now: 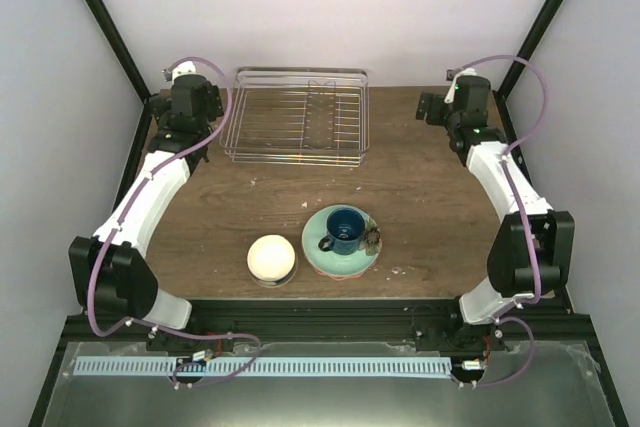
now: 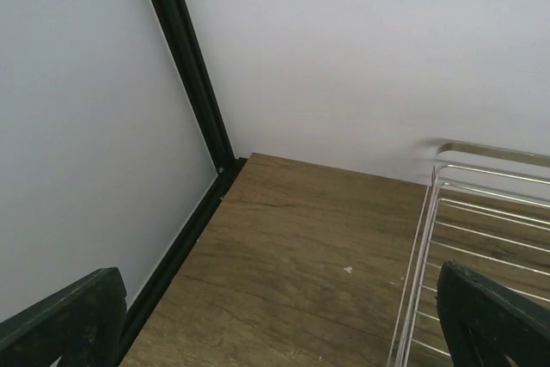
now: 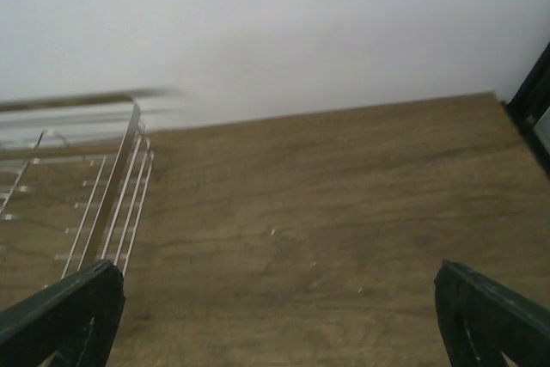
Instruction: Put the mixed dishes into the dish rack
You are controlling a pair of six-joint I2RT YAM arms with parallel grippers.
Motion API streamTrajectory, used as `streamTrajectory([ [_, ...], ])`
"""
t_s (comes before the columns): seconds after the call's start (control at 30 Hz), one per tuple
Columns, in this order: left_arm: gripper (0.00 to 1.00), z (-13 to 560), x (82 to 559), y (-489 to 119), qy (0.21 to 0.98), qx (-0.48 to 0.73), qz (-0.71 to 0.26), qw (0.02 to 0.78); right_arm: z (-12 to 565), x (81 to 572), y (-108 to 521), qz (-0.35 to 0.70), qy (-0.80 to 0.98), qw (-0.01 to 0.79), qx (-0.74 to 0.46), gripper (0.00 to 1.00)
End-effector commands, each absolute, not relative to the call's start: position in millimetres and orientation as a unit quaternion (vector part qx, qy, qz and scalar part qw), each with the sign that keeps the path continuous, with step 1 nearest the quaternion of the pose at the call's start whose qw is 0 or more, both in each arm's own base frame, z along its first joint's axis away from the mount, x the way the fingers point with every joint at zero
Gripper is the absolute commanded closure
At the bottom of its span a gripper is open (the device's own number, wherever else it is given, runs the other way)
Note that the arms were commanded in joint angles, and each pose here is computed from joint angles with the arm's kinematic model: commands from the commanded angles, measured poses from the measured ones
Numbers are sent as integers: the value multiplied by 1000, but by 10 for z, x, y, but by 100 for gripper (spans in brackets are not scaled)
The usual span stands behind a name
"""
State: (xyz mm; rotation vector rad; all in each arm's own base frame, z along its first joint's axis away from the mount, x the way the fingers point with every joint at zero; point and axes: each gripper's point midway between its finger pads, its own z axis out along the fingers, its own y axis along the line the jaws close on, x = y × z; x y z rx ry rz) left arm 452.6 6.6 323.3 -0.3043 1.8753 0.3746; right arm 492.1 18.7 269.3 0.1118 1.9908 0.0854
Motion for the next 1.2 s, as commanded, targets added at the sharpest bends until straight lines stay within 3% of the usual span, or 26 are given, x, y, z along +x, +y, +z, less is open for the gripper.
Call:
streamTrajectory([
  [0.0, 0, 3247, 4530, 114, 793, -137, 172, 568, 2652, 4922, 435, 44, 856, 514, 38, 0],
  [0.33, 0, 2876, 4667, -72, 839, -79, 149, 517, 2351, 5276, 1087, 96, 893, 439, 13, 0],
  [0.63, 0, 2332, 4882, -64, 898, -101, 36, 426, 1956, 5537, 1409, 130, 920, 369, 3, 0],
  [1.17, 0, 1889, 5029, 77, 921, -115, 70, 365, 1020, 5264, 1816, 136, 961, 235, -47, 0],
])
